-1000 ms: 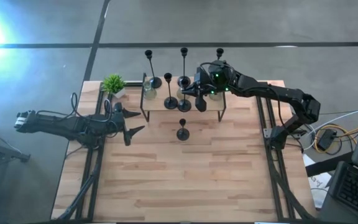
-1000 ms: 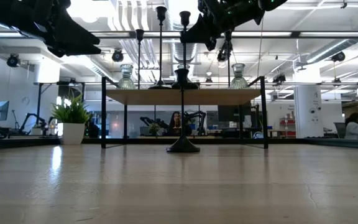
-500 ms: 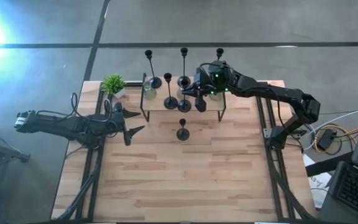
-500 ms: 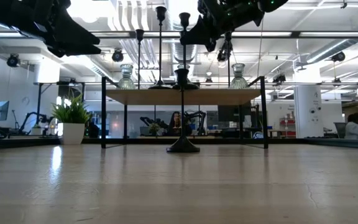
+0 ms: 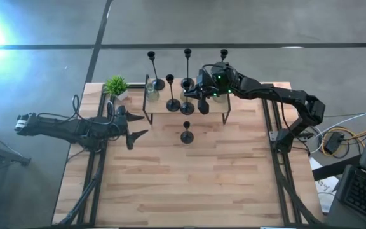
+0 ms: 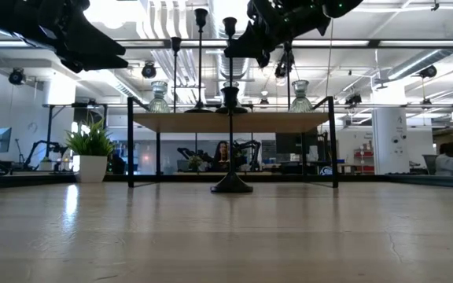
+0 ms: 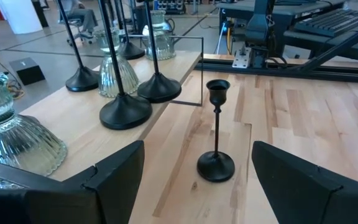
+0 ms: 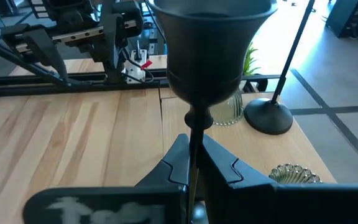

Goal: Pick & Place candle stick holders
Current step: Put the black candle holder on the shelf

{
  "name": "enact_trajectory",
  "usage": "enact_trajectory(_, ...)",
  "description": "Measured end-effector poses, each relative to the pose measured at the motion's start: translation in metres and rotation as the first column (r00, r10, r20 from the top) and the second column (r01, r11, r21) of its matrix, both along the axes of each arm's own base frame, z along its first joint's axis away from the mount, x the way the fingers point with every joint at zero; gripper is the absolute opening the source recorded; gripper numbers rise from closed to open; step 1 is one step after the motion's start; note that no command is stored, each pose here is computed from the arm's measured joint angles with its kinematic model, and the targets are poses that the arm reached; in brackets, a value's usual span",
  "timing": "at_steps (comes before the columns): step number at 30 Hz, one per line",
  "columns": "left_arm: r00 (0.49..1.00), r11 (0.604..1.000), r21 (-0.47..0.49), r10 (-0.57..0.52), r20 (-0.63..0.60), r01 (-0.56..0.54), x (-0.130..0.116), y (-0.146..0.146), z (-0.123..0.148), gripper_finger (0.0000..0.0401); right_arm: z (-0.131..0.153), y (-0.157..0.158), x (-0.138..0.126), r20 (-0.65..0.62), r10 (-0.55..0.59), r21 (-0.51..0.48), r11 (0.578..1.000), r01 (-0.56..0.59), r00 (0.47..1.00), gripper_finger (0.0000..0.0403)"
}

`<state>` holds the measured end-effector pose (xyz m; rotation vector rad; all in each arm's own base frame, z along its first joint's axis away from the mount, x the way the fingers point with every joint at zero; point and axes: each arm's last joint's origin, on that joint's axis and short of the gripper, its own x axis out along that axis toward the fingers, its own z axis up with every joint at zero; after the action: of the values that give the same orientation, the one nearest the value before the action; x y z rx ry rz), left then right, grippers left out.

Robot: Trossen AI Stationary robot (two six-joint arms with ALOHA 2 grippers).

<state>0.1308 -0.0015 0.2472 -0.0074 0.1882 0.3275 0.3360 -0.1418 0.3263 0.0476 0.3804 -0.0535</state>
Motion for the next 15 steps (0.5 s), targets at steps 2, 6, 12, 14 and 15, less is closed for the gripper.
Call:
enact_trajectory(2,1.000,1.000,0.000,0.000,0.000,0.000,0.0000,0.0000,0.0000,0.0300,0.0009,0.0000,0.0002,0.001,-0.002,0.000,1.000,0.002,1.000,0.0008)
enact_trajectory(6,1.000,1.000,0.000,-0.001,-0.001,0.001,0.0000,0.0000,-0.0001,0.0300,0.0026,0.0000,-0.0001,-0.006,-0.004,0.004,1.000,0.004,1.000,0.0015)
enact_trajectory(12,1.000,1.000,0.001,-0.001,-0.001,0.001,0.0000,0.0000,-0.0001,0.0300,0.0026,-0.0001,0.0000,-0.009,-0.006,0.004,1.000,0.006,1.000,0.0052)
enact_trajectory(14,1.000,1.000,0.001,-0.002,-0.001,0.002,0.0000,0.0000,-0.0001,0.0300,0.0026,-0.0001,0.0000,-0.009,-0.005,0.002,1.000,0.005,1.000,0.0066)
enact_trajectory(15,1.000,1.000,0.001,-0.002,-0.001,0.002,0.0000,0.0000,-0.0001,0.0300,0.0027,-0.0001,0.0000,-0.008,-0.005,0.001,1.000,0.005,1.000,0.0073)
